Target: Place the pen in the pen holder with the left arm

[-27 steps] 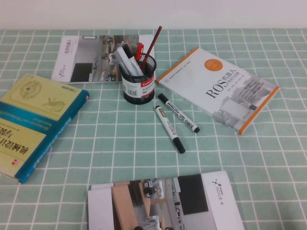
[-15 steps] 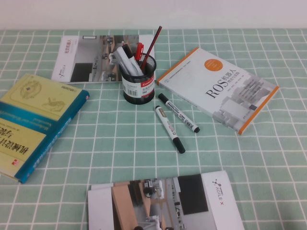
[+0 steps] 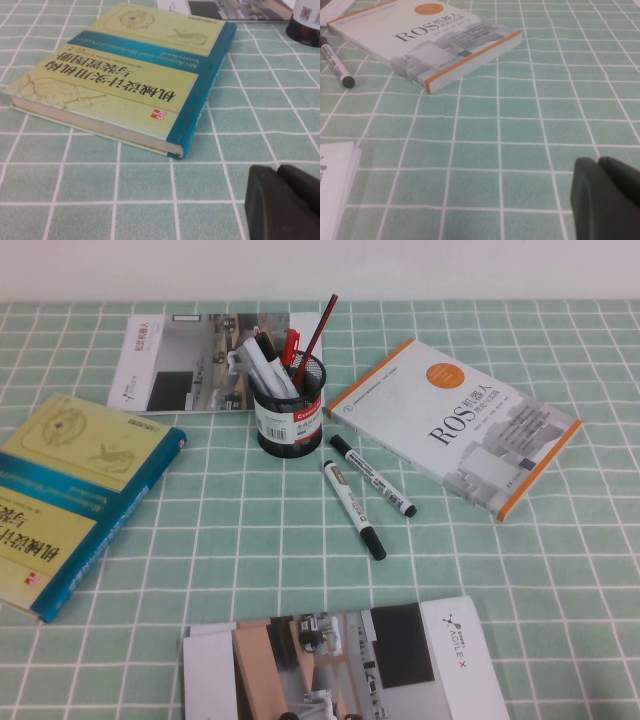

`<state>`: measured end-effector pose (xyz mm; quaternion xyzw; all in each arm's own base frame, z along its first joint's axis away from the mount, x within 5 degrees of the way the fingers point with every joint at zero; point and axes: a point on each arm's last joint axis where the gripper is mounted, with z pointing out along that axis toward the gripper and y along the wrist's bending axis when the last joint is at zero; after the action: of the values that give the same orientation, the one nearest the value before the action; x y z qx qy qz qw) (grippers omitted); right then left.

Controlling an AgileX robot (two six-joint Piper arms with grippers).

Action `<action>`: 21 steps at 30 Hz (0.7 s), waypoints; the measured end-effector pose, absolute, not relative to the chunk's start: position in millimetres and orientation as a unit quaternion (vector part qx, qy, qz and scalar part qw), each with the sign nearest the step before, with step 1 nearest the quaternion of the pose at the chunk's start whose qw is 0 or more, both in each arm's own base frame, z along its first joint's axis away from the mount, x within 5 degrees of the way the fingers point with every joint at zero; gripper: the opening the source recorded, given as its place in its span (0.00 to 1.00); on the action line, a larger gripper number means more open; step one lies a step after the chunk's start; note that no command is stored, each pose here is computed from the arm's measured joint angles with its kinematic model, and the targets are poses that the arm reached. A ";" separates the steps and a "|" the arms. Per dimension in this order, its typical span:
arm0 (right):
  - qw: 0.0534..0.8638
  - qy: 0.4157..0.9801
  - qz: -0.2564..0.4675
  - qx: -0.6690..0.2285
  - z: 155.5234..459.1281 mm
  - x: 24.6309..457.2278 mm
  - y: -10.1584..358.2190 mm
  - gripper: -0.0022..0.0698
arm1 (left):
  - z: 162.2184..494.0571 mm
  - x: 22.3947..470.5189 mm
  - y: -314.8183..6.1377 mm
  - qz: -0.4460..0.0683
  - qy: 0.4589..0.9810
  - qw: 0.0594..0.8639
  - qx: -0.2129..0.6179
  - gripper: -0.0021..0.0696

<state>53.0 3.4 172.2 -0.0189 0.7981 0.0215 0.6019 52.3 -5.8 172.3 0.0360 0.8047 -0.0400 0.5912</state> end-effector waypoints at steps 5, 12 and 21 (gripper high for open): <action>0.602 0.798 0.022 -0.019 172.2 53.0 3.4 0.00 | 173.8 53.0 -6.2 -0.049 0.798 0.600 0.028 0.03; 0.602 0.798 0.022 -0.019 172.2 53.0 3.4 0.00 | 181.8 54.7 -8.8 -0.127 0.768 0.627 -0.044 0.03; 0.602 0.798 0.022 -0.019 172.2 53.0 3.4 0.00 | 194.4 56.2 -8.9 -0.213 0.712 0.658 -0.123 0.03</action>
<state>53.0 3.4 172.2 -0.0189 0.7981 0.0215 0.6019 56.2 -8.9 194.4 -0.1231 0.7119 -0.2131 0.6577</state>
